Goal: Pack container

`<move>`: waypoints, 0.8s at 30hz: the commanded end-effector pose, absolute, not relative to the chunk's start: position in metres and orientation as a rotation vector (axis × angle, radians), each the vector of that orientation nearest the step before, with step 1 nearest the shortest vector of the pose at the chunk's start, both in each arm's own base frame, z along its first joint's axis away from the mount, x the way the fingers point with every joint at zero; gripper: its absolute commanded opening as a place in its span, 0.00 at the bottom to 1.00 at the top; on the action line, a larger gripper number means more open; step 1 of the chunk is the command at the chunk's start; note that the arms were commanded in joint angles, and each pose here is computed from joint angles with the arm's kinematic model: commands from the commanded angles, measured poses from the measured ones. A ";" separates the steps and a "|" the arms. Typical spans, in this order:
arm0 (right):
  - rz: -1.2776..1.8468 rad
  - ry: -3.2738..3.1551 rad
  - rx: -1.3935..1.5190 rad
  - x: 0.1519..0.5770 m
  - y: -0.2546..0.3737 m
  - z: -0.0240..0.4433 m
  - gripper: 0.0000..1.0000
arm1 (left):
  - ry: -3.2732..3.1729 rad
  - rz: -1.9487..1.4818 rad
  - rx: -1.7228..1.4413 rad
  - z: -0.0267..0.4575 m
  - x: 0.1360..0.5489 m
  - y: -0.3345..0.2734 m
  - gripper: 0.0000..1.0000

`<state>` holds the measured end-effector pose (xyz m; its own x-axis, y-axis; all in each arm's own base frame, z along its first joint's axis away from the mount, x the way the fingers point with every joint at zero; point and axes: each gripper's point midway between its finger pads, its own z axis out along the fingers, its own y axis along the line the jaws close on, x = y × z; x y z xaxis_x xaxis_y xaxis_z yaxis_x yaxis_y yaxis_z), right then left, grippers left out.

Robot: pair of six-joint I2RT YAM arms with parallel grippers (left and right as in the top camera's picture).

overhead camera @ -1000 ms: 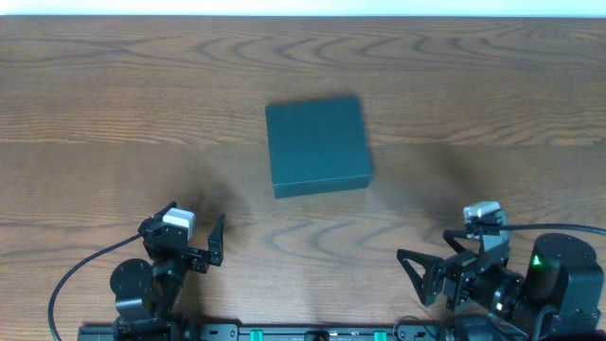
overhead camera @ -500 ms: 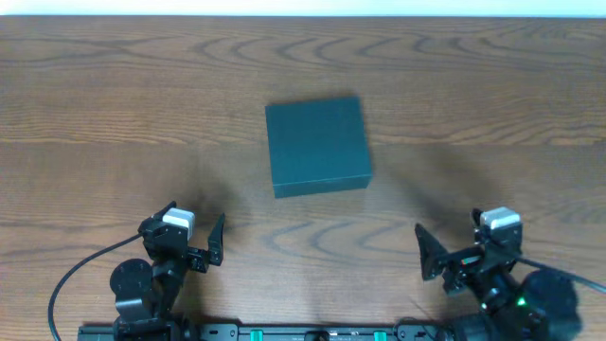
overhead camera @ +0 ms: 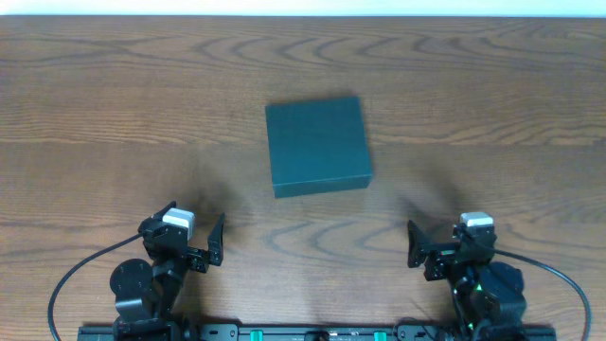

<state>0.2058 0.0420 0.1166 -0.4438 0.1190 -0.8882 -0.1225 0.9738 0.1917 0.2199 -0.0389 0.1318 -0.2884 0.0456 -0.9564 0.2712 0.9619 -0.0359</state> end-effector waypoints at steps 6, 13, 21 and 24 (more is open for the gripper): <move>0.295 2.033 0.051 0.207 0.042 0.103 0.99 | 1.872 -0.249 0.230 0.123 0.219 -0.042 0.95; 0.295 2.034 0.051 0.207 0.042 0.103 0.99 | 1.872 -0.250 0.229 0.123 0.219 -0.042 0.95; 0.295 2.034 0.051 0.207 0.042 0.103 0.99 | 1.873 -0.249 0.230 0.123 0.219 -0.042 0.95; 0.295 2.033 0.051 0.207 0.042 0.103 0.99 | 1.873 -0.249 0.230 0.123 0.219 -0.042 0.95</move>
<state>0.2066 0.0422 0.1032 -0.4695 0.1526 -0.8696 -0.1000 0.9694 0.2241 0.2199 -0.0389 0.1318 -0.2884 0.0456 -0.9564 0.2712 0.9619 -0.0359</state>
